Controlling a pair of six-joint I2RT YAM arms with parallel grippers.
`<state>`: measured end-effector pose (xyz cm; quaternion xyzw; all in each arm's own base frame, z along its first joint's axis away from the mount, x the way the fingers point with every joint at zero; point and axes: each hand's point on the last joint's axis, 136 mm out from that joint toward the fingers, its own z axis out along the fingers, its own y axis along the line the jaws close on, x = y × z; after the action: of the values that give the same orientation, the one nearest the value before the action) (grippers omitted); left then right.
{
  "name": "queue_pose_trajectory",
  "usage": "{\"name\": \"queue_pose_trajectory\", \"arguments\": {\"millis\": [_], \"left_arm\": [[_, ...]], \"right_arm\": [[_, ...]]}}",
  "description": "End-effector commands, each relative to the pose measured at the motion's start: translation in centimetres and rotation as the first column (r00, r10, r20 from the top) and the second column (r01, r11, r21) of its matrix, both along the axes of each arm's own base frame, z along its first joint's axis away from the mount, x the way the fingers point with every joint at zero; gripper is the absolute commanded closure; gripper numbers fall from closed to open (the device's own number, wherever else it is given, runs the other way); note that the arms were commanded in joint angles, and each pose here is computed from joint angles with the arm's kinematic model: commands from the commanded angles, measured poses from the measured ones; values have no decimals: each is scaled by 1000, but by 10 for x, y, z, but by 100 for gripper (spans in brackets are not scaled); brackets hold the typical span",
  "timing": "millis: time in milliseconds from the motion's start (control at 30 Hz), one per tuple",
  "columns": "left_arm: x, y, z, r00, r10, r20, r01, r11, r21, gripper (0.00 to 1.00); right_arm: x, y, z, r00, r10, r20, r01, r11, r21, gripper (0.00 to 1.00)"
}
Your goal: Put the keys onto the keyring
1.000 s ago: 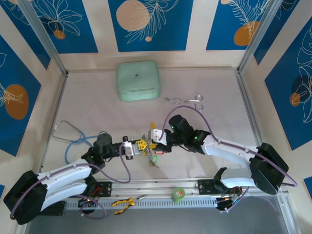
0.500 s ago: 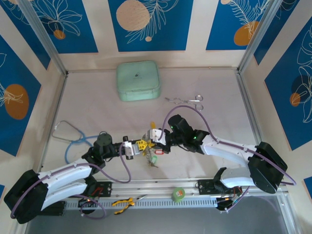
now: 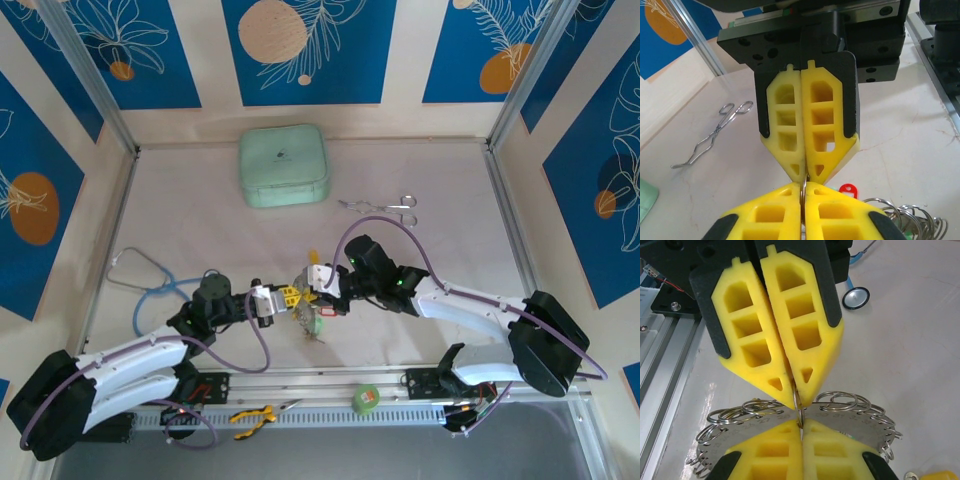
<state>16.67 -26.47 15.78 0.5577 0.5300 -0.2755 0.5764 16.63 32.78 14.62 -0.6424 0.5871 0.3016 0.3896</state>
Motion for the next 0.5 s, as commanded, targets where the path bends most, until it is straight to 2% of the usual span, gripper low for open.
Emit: {"name": "queue_pose_trajectory", "arguments": {"millis": [0,200,300,367,467], "left_arm": [[0,-2,-3,999,-2,-36,3,1000,26,92],[2,-5,-7,998,0,-61,1,1000,25,86],[3,-6,-7,998,-1,-63,2,1000,25,99],[3,-5,-6,998,2,-55,-1,1000,27,100],[3,-5,-3,999,3,-43,-2,1000,28,100]], "right_arm": [[-1,9,15,999,36,19,-37,998,45,100],[-1,12,17,999,39,21,-40,998,51,100],[-2,13,16,999,38,17,-39,998,51,100],[0,13,15,999,31,17,-31,998,46,100],[2,10,11,999,18,27,-19,1000,24,93]]}}
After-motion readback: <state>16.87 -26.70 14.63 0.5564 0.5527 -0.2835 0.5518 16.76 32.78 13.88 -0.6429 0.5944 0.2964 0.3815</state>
